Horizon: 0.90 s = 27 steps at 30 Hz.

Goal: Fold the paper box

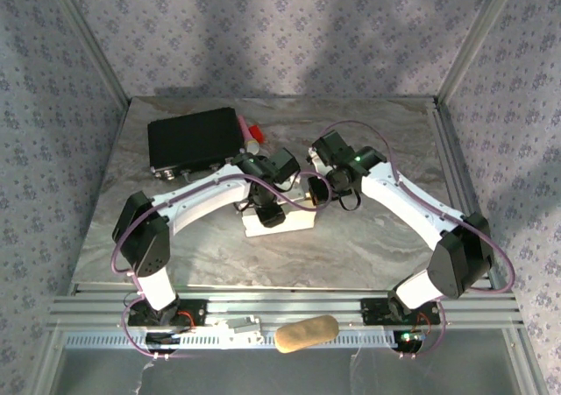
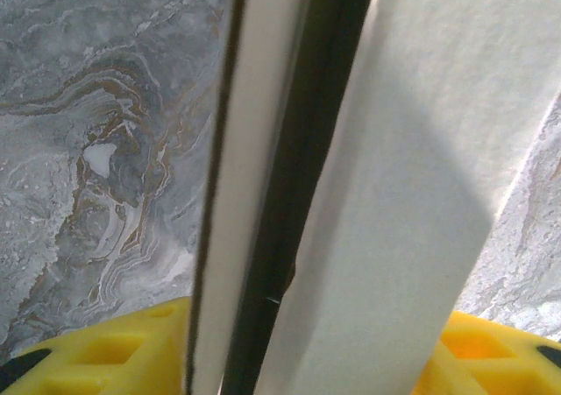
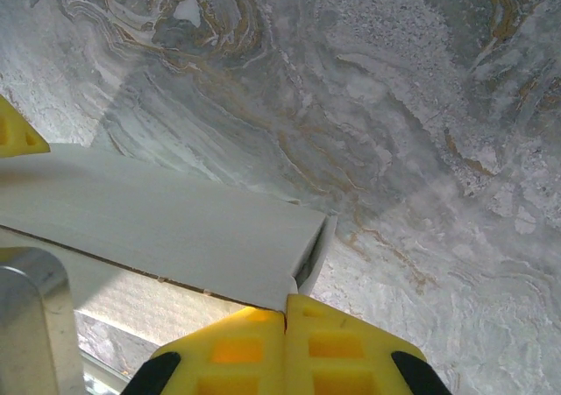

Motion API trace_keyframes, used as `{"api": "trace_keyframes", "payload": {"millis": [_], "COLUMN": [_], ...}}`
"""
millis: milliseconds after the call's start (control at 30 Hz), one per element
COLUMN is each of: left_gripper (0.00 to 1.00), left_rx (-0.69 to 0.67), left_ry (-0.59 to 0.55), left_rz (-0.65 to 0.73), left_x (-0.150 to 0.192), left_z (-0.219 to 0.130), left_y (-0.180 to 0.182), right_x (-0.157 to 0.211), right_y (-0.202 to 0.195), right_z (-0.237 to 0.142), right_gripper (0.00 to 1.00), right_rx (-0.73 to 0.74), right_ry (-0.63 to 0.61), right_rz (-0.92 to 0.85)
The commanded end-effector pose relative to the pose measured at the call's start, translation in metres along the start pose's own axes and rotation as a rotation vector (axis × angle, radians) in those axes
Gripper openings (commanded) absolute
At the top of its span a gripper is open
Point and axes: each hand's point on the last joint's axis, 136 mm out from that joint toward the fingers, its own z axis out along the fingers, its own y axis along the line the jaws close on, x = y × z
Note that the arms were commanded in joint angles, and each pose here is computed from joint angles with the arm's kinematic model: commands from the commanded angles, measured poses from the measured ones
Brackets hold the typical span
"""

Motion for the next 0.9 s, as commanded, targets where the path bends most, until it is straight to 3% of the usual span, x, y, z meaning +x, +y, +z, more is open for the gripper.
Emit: {"api": "trace_keyframes", "payload": {"millis": [0, 533, 867], "left_gripper": [0.54, 0.51, 0.5], "left_rx": [-0.043, -0.09, -0.076], "left_ry": [0.025, -0.014, -0.034], "left_rz": [-0.017, -0.054, -0.05], "left_x": [-0.002, -0.011, -0.014], "left_z": [0.002, 0.002, 0.001], "left_y": [0.005, 0.007, 0.005], "right_x": [0.005, -0.001, 0.004], "right_y": [0.003, 0.016, 0.006], "right_z": [-0.004, -0.004, 0.003], "right_gripper": [0.0, 0.0, 0.0], "right_rx": [-0.018, -0.14, -0.094], "right_ry": [0.041, 0.038, 0.035], "right_rz": [0.039, 0.122, 0.125]}}
